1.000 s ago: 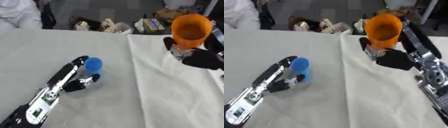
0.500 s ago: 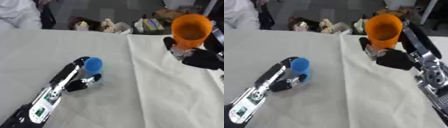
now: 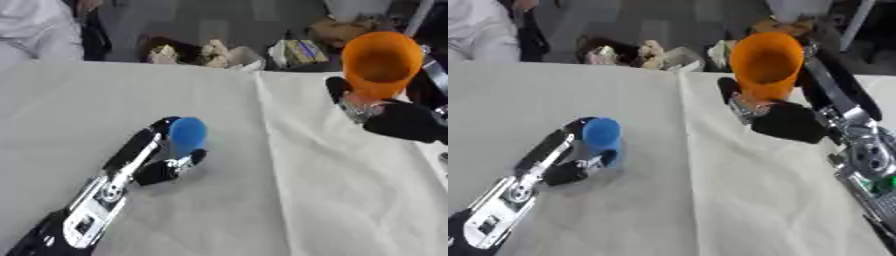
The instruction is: Pour the contents of one cup into another cup.
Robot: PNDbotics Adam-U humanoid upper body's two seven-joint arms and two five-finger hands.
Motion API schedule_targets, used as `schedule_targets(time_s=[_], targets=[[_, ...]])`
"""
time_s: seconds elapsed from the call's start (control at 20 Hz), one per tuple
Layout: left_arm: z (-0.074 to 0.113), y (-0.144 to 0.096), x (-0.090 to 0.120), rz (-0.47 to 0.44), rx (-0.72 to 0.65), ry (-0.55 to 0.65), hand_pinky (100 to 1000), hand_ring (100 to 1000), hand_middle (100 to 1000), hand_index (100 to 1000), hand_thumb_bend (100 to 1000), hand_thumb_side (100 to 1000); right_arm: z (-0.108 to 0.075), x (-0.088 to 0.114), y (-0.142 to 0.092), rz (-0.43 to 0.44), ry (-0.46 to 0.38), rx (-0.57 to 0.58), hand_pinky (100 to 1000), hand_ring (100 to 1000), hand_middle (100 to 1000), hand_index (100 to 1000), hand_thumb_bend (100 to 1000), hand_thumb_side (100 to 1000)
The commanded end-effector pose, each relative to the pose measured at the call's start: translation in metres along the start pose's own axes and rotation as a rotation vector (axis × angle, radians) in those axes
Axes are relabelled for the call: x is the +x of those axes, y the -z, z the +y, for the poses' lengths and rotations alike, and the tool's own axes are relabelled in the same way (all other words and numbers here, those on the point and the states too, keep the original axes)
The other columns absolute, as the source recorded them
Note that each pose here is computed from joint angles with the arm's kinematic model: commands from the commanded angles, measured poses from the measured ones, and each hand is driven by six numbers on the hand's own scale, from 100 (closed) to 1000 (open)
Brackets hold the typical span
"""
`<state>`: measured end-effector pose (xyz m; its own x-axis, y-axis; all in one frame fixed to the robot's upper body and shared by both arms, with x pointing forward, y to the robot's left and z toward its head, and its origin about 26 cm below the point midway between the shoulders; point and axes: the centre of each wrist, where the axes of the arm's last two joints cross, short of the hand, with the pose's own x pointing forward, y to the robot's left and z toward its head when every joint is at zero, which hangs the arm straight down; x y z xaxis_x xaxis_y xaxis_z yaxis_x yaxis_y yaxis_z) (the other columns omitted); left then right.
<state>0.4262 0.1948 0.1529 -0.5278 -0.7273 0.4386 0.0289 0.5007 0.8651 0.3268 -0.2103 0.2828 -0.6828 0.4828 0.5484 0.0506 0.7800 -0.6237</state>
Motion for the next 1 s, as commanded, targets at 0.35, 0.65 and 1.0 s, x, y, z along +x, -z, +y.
schedule_targets(time_s=[0.35,0.65,1.0], targets=[[0.0055,0.0078,0.0083,-0.039,0.033,-0.008,871,854,933,902,538,890,-0.0068,0.0061,0.0039,-0.023,-0.010,-0.013,279,542,634,578,100,325],[0.0037,0.0099,0.0094,-0.041,0.040,-0.025,854,839,924,887,527,886,-0.0068,0.0066,0.0044,-0.024,-0.008,-0.013,279,542,634,578,100,323],[0.0008,0.0115,0.0071,-0.022,0.040,-0.022,840,835,919,884,521,877,-0.0067,0.0072,0.0052,-0.025,-0.002,-0.013,273,540,633,575,100,320]])
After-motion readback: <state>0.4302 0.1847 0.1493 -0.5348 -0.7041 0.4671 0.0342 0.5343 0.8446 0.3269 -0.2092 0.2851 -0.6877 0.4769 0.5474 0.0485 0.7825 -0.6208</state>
